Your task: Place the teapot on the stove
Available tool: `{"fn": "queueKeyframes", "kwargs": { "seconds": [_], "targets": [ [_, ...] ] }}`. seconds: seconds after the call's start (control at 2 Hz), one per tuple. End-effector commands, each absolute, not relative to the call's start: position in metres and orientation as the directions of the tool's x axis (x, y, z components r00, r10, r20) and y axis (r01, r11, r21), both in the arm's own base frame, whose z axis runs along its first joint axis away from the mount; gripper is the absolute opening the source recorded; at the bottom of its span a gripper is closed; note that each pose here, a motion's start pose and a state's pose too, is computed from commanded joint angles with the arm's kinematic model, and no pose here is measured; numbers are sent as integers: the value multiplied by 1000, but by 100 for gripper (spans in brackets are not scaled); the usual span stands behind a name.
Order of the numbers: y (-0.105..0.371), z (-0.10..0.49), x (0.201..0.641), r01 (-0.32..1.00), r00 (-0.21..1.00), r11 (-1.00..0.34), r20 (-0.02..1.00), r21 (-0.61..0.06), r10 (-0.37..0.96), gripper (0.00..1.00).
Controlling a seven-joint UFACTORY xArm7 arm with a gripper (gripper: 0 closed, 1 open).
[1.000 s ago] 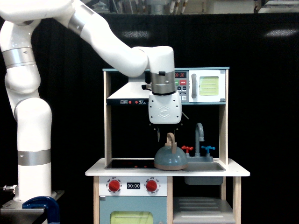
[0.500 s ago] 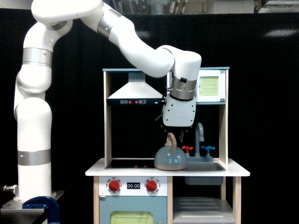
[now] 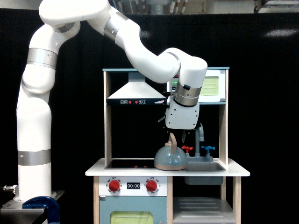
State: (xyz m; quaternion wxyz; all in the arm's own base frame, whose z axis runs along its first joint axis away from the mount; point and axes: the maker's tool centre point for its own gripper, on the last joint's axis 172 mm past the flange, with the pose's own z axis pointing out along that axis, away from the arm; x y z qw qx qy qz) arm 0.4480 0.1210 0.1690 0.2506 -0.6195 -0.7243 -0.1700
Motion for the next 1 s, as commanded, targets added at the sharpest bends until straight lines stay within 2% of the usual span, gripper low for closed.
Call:
{"fn": "queueKeyframes", "kwargs": {
  "seconds": [1.0],
  "targets": [
    [161,156,439,979,-130,195,559,-58,819,100]
  ]
}}
